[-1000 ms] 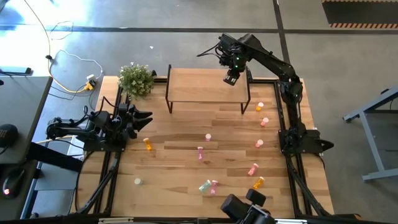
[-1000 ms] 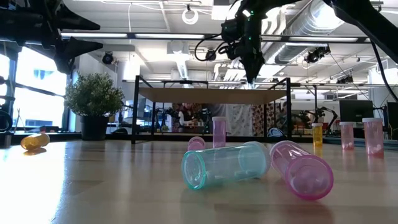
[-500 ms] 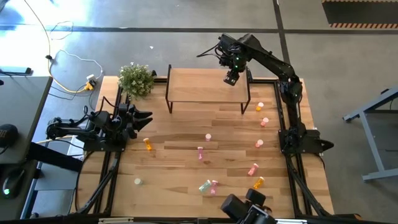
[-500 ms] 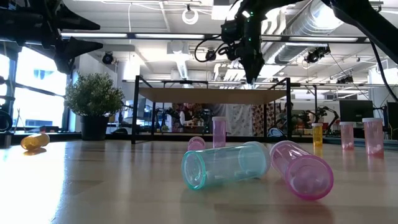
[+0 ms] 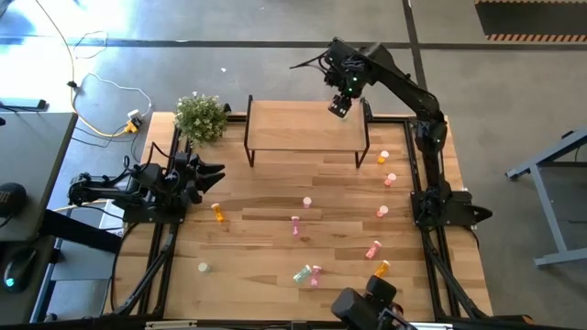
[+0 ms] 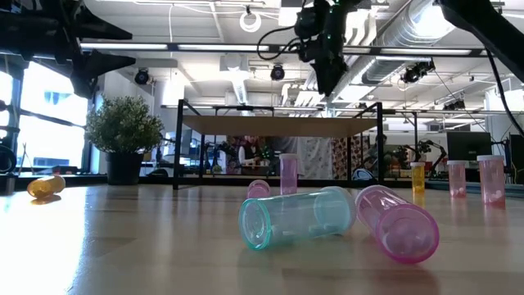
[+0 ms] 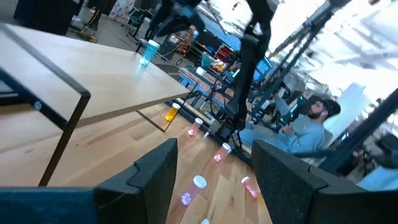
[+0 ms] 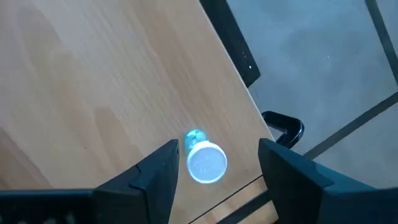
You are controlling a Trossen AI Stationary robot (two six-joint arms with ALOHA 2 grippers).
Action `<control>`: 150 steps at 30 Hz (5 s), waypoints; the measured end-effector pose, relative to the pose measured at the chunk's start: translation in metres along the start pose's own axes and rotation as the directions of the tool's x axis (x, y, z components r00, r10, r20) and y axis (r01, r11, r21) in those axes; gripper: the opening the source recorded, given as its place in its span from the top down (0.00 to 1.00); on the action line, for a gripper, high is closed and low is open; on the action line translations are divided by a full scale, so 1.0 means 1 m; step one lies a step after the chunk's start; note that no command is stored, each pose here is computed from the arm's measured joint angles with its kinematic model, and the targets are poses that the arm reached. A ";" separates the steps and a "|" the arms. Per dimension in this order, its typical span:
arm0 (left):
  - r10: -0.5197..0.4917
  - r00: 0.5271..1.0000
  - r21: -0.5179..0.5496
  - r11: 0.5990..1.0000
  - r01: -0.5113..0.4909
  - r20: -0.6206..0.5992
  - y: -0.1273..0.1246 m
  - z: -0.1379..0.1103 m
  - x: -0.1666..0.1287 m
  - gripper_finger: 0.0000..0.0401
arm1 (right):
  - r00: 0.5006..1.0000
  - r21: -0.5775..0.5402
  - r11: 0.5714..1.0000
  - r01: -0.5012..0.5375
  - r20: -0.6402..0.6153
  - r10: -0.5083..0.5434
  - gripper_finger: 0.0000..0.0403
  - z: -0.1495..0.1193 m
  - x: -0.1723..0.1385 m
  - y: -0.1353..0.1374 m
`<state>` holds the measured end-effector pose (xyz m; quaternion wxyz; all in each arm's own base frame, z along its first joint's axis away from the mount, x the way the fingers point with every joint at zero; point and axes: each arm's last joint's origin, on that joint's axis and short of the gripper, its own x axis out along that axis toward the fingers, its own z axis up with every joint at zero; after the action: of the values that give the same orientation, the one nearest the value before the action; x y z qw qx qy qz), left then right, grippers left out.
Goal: Pick and place medicine bottles onto shelf by color
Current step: Put the top purple pill bottle on the shelf
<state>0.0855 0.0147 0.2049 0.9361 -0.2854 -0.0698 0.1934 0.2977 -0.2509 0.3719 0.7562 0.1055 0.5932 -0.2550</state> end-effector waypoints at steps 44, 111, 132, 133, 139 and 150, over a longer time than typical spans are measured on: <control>-0.155 0.765 -0.154 0.985 0.074 -0.625 -0.058 0.039 0.019 0.51 | 0.945 0.105 0.984 -0.145 0.310 0.106 0.48 -0.065 -0.135 0.147; 0.060 0.779 -0.013 0.996 -0.088 -0.624 -0.062 0.019 0.037 0.51 | 0.672 -0.215 0.936 -0.279 0.653 0.350 0.48 -0.189 0.116 0.273; 0.060 0.783 -0.014 0.996 -0.088 -0.619 -0.063 0.019 0.037 0.51 | 0.741 -0.199 0.949 -0.245 0.593 0.315 0.52 -0.169 0.157 0.281; 0.060 0.783 -0.014 0.996 -0.088 -0.619 -0.063 0.019 0.037 0.51 | 0.741 -0.198 0.949 -0.247 0.592 0.317 0.54 -0.168 0.157 0.281; 0.060 0.783 -0.013 0.996 -0.087 -0.619 -0.063 0.019 0.037 0.51 | 0.748 -0.187 0.944 -0.272 0.575 0.330 0.69 -0.166 0.160 0.276; 0.060 0.783 -0.008 0.997 -0.083 -0.619 -0.063 0.019 0.037 0.51 | 0.738 -0.164 0.937 -0.307 0.581 0.344 0.74 -0.166 0.156 0.275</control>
<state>0.1352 -0.0082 0.2565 0.8943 -0.3515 0.2478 0.1234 0.3246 0.0183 0.1391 0.9403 0.0993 0.3019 -0.1219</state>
